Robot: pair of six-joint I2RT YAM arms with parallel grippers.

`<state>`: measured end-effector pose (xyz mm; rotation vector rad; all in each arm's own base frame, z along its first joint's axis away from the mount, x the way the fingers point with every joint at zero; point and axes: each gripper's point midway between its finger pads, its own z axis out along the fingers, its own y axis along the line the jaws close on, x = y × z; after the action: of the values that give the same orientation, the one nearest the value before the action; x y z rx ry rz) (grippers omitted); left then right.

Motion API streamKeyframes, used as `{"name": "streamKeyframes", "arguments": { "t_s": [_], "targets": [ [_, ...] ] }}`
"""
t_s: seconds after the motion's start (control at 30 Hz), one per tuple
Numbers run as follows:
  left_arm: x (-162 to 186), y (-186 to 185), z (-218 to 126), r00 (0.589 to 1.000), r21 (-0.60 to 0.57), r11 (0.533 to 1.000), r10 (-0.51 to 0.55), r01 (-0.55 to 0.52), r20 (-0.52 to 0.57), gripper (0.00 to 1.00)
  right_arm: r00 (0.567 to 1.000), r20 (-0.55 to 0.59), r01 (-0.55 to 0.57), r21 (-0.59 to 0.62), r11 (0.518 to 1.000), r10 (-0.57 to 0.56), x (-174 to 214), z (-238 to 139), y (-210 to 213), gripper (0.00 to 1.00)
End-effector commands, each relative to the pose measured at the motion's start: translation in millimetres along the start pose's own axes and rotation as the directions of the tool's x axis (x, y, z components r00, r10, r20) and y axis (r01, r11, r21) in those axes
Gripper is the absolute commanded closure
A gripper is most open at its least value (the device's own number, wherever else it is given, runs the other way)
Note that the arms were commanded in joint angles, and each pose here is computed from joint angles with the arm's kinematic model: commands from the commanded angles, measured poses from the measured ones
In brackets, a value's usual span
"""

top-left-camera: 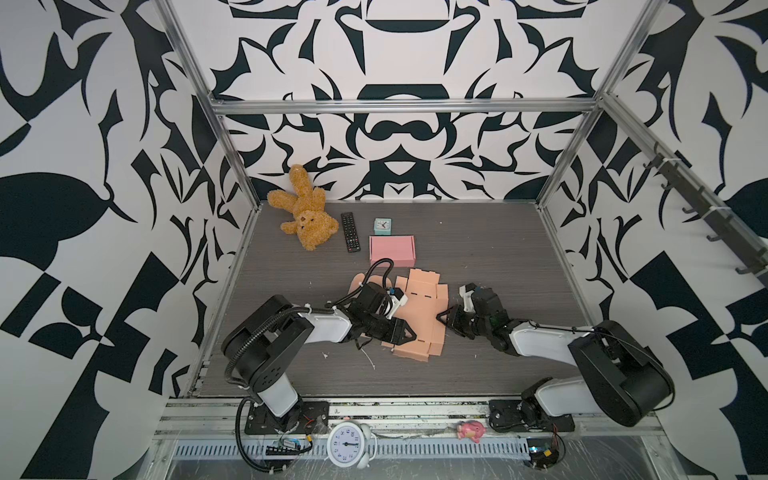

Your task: Fold the paper box

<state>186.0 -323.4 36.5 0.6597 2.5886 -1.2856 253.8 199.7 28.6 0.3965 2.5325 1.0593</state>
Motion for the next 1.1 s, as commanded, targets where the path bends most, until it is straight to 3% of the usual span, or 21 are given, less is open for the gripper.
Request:
{"name": "streamKeyframes", "arguments": {
  "t_s": [0.0, 0.63, 1.07],
  "targets": [
    [6, 1, 2, 1.000, -0.012, 1.000, -0.011, 0.011, -0.013, 0.48, 1.000, 0.024, 0.006, -0.033, 0.999, -0.005, -5, -5, 8, 0.79],
    [6, -21, -15, 0.999, 0.006, 1.000, 0.024, -0.025, 0.024, 0.48, 0.987, -0.060, 0.152, 0.065, 0.986, -0.148, 6, -23, 1, 1.00],
    [-3, -21, -42, 0.998, -0.070, 0.997, 0.027, -0.023, 0.056, 0.48, 0.932, -0.201, 0.319, 0.056, 0.946, -0.303, 6, -28, 14, 1.00]
  ]
}}
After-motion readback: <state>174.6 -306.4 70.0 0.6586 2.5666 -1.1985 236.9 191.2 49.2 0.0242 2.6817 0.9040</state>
